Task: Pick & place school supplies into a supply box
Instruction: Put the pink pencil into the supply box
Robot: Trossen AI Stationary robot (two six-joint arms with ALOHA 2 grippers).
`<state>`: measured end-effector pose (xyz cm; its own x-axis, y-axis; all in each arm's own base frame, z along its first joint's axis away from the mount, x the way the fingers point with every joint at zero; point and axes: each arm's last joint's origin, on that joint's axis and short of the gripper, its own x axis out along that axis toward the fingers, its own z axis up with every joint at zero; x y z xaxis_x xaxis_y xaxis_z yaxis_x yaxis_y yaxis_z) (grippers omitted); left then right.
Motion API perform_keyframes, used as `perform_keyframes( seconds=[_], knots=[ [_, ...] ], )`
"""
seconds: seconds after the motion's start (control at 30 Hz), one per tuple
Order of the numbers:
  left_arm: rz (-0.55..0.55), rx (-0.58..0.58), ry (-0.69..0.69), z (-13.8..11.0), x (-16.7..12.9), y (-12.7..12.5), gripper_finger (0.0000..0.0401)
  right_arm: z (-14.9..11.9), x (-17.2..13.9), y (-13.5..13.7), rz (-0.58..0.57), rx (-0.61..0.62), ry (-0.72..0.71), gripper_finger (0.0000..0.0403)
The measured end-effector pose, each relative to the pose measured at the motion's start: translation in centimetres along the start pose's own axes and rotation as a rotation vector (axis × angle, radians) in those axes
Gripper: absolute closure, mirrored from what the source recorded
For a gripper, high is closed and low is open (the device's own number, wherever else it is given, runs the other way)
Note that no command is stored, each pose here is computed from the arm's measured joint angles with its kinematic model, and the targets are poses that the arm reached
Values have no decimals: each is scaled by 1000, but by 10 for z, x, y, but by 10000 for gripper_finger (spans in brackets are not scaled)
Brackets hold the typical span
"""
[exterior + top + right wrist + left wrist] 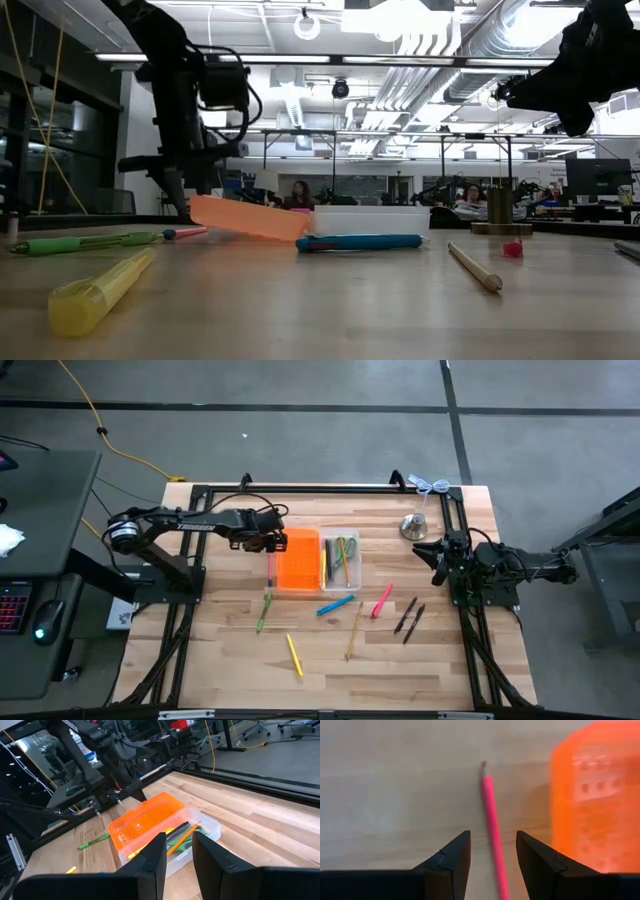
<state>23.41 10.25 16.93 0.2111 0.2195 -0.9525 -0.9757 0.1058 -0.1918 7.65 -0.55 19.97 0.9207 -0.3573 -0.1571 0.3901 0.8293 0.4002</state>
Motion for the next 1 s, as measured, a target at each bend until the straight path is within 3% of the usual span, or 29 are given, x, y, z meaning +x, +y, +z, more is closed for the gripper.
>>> perform_keyframes(
  seconds=[0.2,0.53,1.0],
  knots=[
    [23,4,53,-2,24,-5,215,0,0,0,1,4,0,332],
    [83,8,76,-4,38,-5,222,0,0,0,1,48,0,332],
    [150,21,33,-4,38,0,362,0,0,0,1,50,0,332]
  ],
)
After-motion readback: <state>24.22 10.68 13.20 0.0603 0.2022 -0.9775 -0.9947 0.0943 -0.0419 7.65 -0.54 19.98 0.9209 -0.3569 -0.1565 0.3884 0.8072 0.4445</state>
